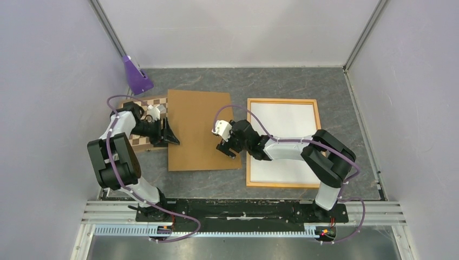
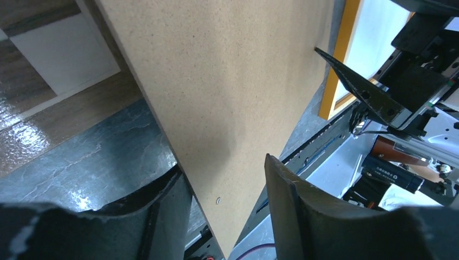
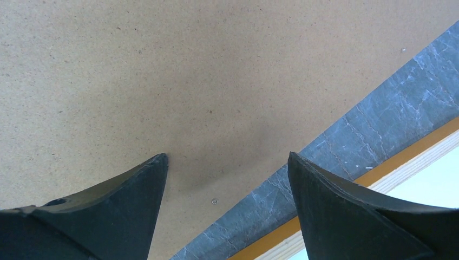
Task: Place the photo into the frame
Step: Pick up the photo frame item at the center of the board.
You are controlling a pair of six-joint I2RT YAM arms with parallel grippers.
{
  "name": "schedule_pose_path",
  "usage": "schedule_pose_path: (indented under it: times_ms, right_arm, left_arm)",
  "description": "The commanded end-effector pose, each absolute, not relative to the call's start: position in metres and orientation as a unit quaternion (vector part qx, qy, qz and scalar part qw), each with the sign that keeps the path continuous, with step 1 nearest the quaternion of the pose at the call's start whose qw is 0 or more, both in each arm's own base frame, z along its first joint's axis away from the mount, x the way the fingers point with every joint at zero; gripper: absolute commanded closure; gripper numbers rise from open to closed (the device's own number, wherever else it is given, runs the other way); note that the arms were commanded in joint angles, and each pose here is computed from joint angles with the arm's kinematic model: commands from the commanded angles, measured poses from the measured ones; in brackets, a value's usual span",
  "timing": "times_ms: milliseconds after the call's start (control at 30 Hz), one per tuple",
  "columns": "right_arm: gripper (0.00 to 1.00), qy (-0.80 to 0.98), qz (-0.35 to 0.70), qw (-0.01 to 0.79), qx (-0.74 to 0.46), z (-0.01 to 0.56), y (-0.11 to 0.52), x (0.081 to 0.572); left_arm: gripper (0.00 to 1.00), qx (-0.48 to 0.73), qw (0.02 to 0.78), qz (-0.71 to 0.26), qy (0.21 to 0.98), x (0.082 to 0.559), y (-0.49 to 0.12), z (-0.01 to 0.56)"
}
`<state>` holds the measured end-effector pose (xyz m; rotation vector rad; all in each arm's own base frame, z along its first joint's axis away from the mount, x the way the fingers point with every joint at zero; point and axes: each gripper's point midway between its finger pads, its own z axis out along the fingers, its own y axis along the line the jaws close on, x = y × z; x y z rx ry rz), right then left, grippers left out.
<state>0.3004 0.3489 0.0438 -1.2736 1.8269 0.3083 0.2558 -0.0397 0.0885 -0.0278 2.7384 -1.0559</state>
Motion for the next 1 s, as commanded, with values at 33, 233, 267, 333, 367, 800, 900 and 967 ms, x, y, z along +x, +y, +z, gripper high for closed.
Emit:
schedule_pose_path:
  times_ms: [33, 233, 267, 333, 367, 800, 900, 967]
  right_arm:
    - [0.15, 0.744, 0.110, 0.412, -0.515, 0.037, 0.338, 0.295]
    - [0.15, 0.736, 0.112, 0.432, -0.509, 0.059, 0.343, 0.300]
    - [0.14, 0.736, 0.112, 0.435, -0.507, 0.063, 0.343, 0.301]
    - [0.13, 0.734, 0.112, 0.444, -0.502, 0.073, 0.344, 0.304]
    - [0.12, 0.732, 0.113, 0.449, -0.499, 0.079, 0.345, 0.305]
    - [0.02, 0.746, 0.129, 0.504, -0.416, 0.182, 0.335, 0.342]
    - [0.02, 0.749, 0.137, 0.520, -0.386, 0.211, 0.329, 0.349]
    - [0.02, 0.752, 0.145, 0.531, -0.363, 0.231, 0.323, 0.353]
  left_arm:
    - [0.49, 0.025, 0.168, -0.430, 0.886, 0.270, -0.064, 0.143]
    - [0.69, 0.029, 0.184, -0.436, 0.881, 0.278, -0.068, 0.159]
    - [0.72, 0.032, 0.187, -0.434, 0.881, 0.279, -0.068, 0.162]
    - [0.82, 0.036, 0.192, -0.431, 0.881, 0.282, -0.070, 0.168]
    - [0.88, 0.039, 0.195, -0.430, 0.881, 0.284, -0.071, 0.171]
    - [0.98, 0.081, 0.266, -0.345, 0.896, 0.313, -0.083, 0.234]
    - [0.98, 0.093, 0.283, -0.316, 0.901, 0.319, -0.088, 0.247]
    - [0.98, 0.102, 0.292, -0.296, 0.904, 0.322, -0.094, 0.254]
